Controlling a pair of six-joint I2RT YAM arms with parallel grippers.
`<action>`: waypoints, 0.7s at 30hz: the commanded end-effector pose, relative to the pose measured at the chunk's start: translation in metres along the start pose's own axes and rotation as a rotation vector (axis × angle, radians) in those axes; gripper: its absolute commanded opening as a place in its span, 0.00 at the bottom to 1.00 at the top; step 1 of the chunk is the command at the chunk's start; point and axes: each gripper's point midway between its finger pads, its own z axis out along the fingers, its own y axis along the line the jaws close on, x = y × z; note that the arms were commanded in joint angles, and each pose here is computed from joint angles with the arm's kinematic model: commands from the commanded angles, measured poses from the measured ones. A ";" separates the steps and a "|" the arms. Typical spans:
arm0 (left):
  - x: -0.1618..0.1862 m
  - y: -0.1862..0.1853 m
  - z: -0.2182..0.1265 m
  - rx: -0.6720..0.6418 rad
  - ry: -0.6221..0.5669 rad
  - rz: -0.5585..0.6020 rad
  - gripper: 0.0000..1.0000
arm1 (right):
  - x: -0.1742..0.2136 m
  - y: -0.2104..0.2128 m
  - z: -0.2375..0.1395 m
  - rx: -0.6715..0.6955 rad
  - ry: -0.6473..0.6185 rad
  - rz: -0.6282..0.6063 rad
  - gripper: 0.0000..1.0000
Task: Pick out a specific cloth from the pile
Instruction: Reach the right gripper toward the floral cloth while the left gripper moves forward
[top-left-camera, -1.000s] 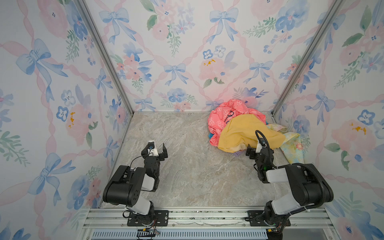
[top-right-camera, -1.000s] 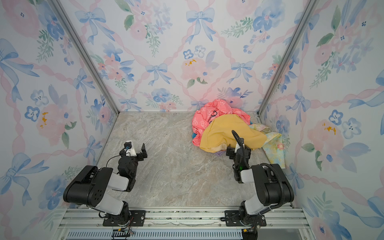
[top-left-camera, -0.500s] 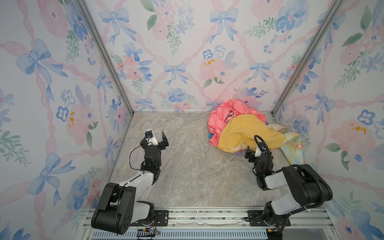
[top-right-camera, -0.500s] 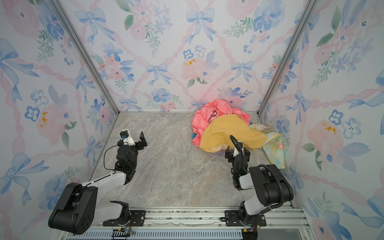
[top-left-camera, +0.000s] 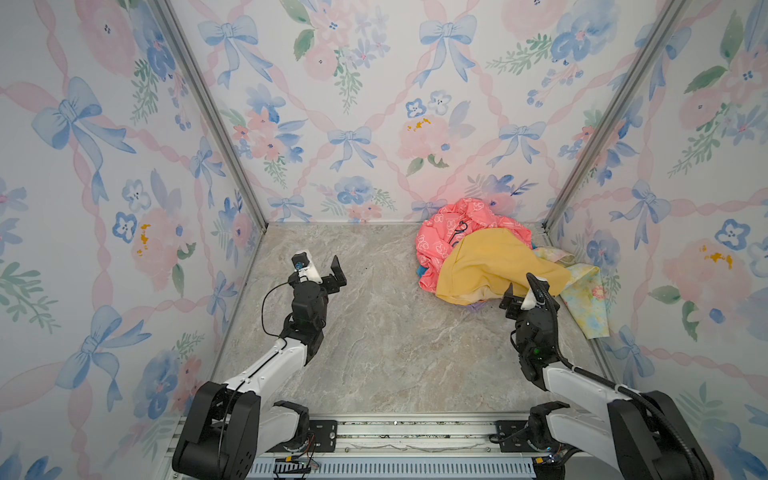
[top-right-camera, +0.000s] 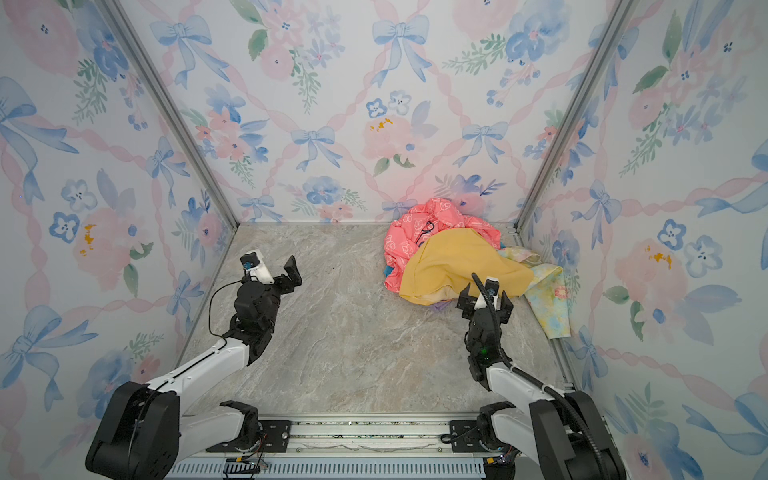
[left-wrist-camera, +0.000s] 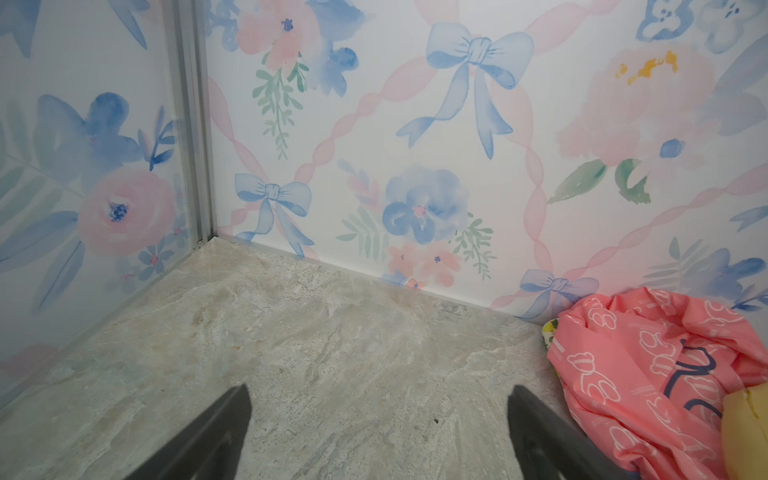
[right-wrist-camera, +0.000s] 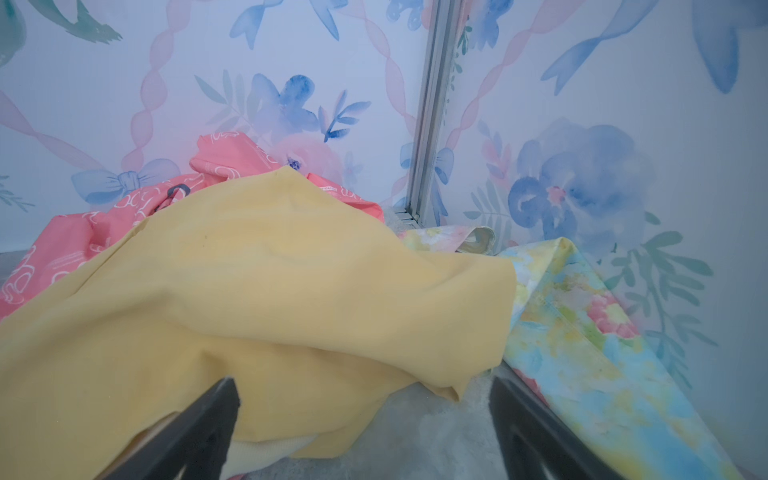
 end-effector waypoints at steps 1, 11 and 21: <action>-0.002 -0.026 -0.002 0.110 0.033 -0.068 0.98 | 0.008 -0.013 -0.012 0.075 0.173 -0.026 0.97; 0.019 -0.096 -0.015 0.363 0.138 -0.068 0.98 | -0.021 -0.007 -0.035 0.005 0.314 0.112 0.97; 0.043 -0.150 -0.039 0.525 0.223 -0.041 0.98 | -0.014 0.007 -0.050 -0.076 0.516 0.121 1.00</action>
